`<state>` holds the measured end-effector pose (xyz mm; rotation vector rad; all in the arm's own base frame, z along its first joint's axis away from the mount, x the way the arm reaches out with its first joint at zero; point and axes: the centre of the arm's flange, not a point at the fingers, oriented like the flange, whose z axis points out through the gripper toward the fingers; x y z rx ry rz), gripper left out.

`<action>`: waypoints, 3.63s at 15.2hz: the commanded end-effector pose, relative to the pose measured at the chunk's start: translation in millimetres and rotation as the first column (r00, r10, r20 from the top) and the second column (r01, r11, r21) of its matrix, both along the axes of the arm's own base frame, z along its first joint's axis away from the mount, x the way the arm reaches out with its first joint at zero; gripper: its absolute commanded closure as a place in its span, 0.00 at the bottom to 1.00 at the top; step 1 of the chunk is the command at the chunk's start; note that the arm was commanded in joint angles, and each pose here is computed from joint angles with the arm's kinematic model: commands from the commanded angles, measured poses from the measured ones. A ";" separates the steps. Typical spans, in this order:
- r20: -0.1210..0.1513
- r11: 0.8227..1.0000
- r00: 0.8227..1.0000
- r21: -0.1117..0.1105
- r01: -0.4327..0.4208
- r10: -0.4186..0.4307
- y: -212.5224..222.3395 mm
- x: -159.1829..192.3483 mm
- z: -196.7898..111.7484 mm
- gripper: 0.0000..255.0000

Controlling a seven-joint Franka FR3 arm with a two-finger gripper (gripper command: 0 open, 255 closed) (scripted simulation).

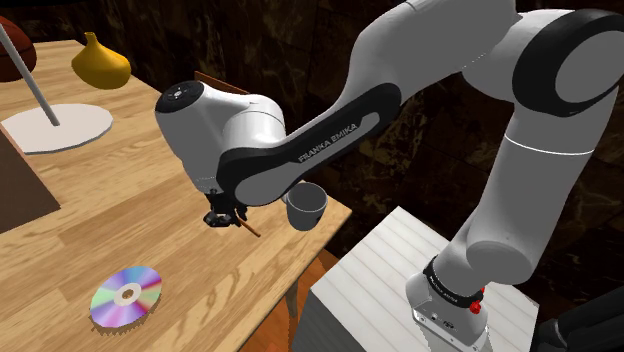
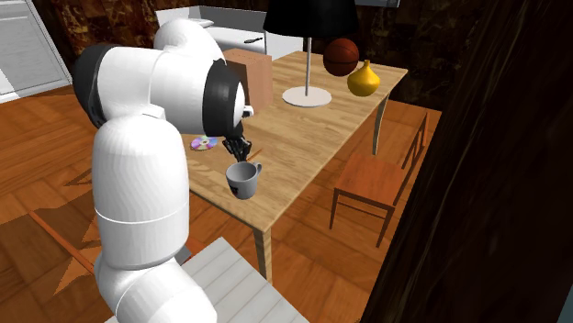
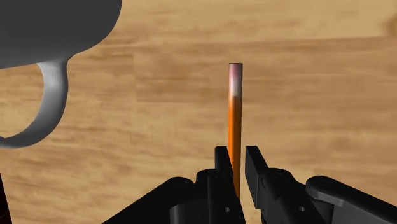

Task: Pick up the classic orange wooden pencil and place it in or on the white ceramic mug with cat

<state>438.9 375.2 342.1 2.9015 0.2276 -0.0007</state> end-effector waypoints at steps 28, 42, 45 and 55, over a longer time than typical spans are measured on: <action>-0.001 1.000 1.000 -0.001 0.000 0.000 -0.4 0.0 150.0 1.00; -0.001 1.000 1.000 -0.001 0.000 0.000 -102.2 -82.8 181.4 1.00; -0.001 1.000 1.000 -0.001 0.000 0.000 -125.1 -101.4 179.5 1.00; -0.001 1.000 1.000 -0.001 0.000 0.000 -125.1 -101.4 126.7 1.00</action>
